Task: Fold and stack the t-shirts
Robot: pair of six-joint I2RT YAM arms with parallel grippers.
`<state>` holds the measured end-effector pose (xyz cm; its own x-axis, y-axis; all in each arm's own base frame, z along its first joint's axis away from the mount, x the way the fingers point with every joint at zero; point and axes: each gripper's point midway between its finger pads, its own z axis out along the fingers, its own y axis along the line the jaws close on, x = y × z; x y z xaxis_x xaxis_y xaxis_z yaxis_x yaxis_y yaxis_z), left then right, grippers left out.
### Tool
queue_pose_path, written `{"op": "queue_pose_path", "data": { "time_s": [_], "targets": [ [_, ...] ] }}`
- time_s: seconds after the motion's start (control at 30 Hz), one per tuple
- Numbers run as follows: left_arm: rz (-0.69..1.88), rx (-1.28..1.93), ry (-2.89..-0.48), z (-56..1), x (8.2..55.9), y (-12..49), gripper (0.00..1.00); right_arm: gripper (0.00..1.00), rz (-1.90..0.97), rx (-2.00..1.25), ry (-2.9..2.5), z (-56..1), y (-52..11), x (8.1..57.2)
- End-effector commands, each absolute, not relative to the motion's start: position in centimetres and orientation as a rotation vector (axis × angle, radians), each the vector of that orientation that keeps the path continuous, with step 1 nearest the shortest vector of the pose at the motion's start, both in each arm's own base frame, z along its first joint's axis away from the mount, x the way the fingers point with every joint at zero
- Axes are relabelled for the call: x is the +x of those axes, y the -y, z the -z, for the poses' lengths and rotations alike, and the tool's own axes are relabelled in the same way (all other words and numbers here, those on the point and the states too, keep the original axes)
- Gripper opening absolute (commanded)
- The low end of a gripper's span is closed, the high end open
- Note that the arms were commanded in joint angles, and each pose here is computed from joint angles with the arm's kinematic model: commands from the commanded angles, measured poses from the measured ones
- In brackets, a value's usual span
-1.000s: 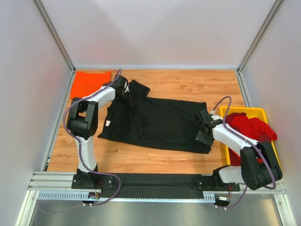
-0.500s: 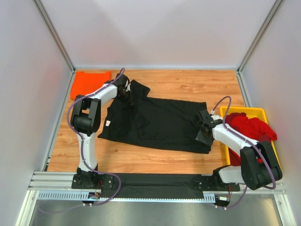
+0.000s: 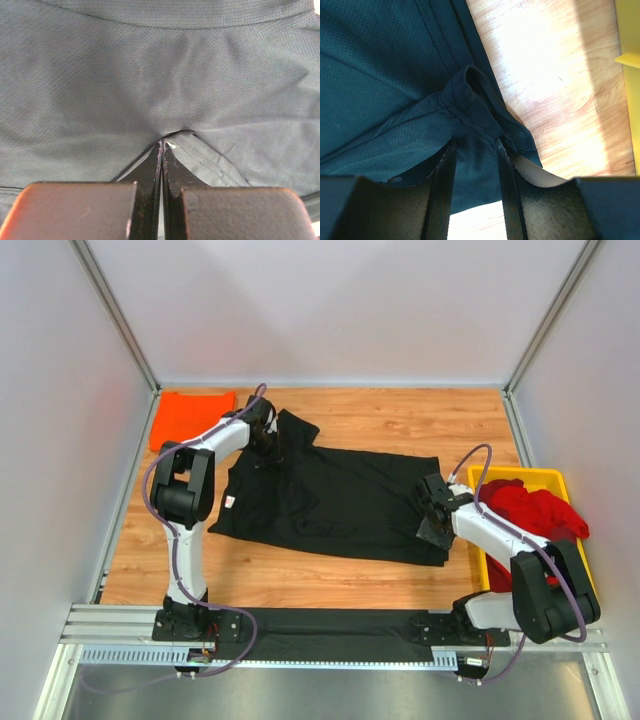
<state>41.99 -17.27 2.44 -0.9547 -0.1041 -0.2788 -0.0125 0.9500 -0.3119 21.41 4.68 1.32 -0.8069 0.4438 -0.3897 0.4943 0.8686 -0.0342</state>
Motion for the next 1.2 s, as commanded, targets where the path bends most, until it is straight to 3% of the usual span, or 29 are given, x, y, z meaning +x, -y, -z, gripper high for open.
{"op": "queue_pose_path", "data": {
  "time_s": [0.0, 0.3, 0.43, 0.5, 0.57, 0.87, 1.17],
  "targets": [
    [0.428, -0.095, -2.705, -5.9, 43.5, 17.1, 0.00, 0.39, 0.253, 0.700, -2.666, -0.7, -3.7, 21.1],
    [0.337, -0.158, -2.691, -6.0, 43.8, 16.0, 0.00, 0.39, 0.251, 0.702, -2.663, -0.8, -3.7, 21.0],
    [0.483, -0.046, -2.647, -6.9, 43.9, 17.7, 0.01, 0.39, 0.247, 0.700, -2.662, -0.7, -3.7, 21.1],
    [0.544, 0.042, -2.620, -7.1, 44.0, 18.6, 0.21, 0.39, 0.243, 0.696, -2.662, -0.7, -3.8, 21.1],
    [0.600, 0.102, -2.617, -7.3, 43.9, 19.5, 0.31, 0.39, 0.240, 0.694, -2.662, -0.7, -3.8, 21.2],
    [0.559, 0.215, -2.674, -5.9, 43.6, 20.4, 0.41, 0.39, 0.233, 0.685, -2.665, -0.7, -3.9, 21.3],
    [0.434, 0.201, -2.766, -3.7, 43.0, 19.7, 0.39, 0.38, 0.227, 0.681, -2.662, -0.8, -3.9, 21.3]
  ]
}}
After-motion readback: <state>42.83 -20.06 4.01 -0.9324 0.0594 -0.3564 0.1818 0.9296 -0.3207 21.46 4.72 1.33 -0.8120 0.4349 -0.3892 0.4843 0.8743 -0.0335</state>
